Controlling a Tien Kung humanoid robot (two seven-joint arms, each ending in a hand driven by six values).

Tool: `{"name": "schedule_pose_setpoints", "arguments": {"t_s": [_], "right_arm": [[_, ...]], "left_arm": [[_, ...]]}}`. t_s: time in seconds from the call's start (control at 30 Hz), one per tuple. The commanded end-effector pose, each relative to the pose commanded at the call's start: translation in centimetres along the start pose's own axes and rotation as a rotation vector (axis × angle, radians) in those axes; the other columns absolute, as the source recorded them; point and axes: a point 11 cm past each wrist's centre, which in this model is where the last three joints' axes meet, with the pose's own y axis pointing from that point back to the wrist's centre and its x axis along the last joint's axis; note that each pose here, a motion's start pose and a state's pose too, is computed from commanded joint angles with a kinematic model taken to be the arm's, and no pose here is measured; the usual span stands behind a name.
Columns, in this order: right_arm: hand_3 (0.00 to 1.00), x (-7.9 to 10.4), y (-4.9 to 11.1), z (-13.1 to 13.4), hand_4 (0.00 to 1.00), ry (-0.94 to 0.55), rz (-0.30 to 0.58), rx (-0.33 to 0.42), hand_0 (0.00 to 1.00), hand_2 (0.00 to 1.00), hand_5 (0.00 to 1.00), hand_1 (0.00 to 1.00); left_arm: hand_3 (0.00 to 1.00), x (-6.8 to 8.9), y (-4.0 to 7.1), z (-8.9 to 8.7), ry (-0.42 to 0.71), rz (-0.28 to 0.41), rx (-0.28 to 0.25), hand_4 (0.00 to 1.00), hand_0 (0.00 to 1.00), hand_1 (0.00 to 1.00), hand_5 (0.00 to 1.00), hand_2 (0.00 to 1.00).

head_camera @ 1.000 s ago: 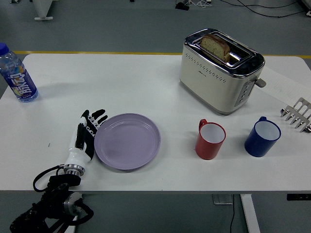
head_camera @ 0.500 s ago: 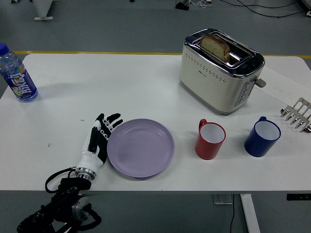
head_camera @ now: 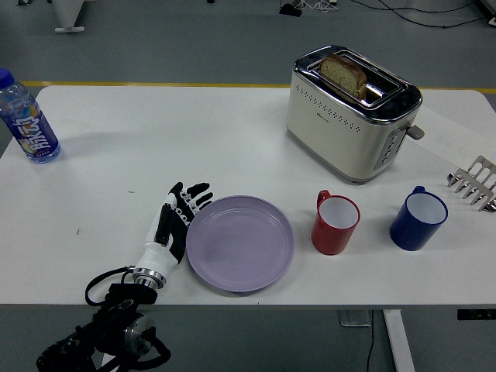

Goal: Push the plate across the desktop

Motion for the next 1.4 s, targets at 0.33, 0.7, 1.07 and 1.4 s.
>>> {"name": "schedule_pose_setpoints", "arguments": {"t_s": [0.33, 0.7, 1.07, 1.4], "right_arm": [[0.574, 0.2, 0.1, -0.4, 0.275, -0.003, 0.003, 0.008, 0.669, 0.697, 0.168, 0.622], [0.573, 0.3, 0.1, -0.6, 0.274, -0.004, 0.005, 0.011, 0.669, 0.699, 0.168, 0.622], [0.572, 0.3, 0.1, -0.6, 0.272, -0.003, 0.005, 0.009, 0.669, 0.698, 0.172, 0.622], [0.572, 0.3, 0.1, -0.6, 0.274, -0.004, 0.005, 0.011, 0.667, 0.698, 0.168, 0.622]], "left_arm": [[0.639, -0.8, -0.4, 0.1, 0.005, -0.019, -0.004, 0.539, 0.771, 0.793, 0.998, 0.813], [0.638, -1.3, -0.3, -0.2, 0.016, -0.031, 0.008, 0.534, 0.77, 0.79, 0.998, 0.813], [0.635, -1.4, -0.5, 0.0, 0.022, -0.026, 0.0, 0.533, 0.769, 0.789, 0.998, 0.81], [0.616, 0.7, -1.4, 2.7, 0.004, 0.047, -0.072, 0.529, 0.75, 0.758, 0.998, 0.765]]}}
